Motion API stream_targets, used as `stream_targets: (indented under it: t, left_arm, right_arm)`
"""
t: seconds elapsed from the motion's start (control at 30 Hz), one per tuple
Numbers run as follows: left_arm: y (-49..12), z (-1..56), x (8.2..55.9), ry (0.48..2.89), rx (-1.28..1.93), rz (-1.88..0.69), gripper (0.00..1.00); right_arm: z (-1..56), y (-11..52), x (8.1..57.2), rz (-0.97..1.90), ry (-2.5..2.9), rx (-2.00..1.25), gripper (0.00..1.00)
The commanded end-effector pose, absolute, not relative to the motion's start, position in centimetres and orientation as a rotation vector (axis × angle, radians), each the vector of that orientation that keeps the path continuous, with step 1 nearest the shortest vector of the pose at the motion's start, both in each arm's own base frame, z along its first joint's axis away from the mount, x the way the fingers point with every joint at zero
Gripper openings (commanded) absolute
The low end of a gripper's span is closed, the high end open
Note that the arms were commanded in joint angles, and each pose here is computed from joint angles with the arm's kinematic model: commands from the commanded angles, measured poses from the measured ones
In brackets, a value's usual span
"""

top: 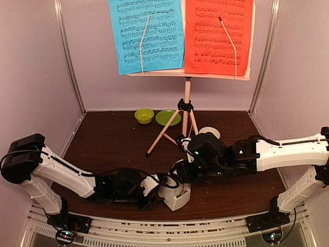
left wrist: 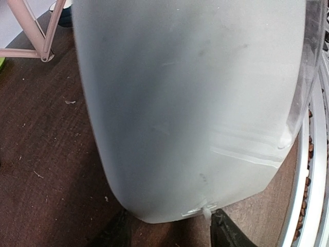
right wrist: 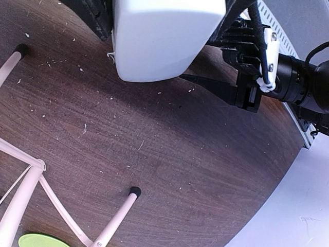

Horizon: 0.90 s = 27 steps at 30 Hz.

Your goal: Set up the instrument practice props

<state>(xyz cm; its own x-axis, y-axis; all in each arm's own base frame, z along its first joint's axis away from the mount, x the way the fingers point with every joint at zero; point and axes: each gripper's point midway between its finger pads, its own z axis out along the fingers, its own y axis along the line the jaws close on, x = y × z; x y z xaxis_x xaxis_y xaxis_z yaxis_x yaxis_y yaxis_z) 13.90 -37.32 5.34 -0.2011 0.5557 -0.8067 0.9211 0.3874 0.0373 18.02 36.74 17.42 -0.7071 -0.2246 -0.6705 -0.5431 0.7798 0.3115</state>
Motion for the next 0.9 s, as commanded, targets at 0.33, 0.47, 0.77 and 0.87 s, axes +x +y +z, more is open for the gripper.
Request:
stream_targets:
  t: [0.33,0.47,0.77,0.87]
  left_arm:
    - [-38.2,5.9,13.3,1.844,1.294,-0.646,0.64]
    - [-38.4,5.4,13.6,1.859,1.302,-0.621,0.71]
    - [-38.8,5.0,13.8,1.862,1.303,-0.617,0.60]
    - [-38.7,5.0,13.8,1.860,1.308,-0.615,0.59]
  right_arm:
    - [21.7,37.5,18.8,0.780,2.224,-0.483,0.15]
    - [21.7,37.4,18.8,0.782,2.224,-0.481,0.15]
    - [21.7,37.2,18.8,0.775,2.223,-0.483,0.15]
    - [21.7,37.3,18.8,0.774,2.222,-0.484,0.15]
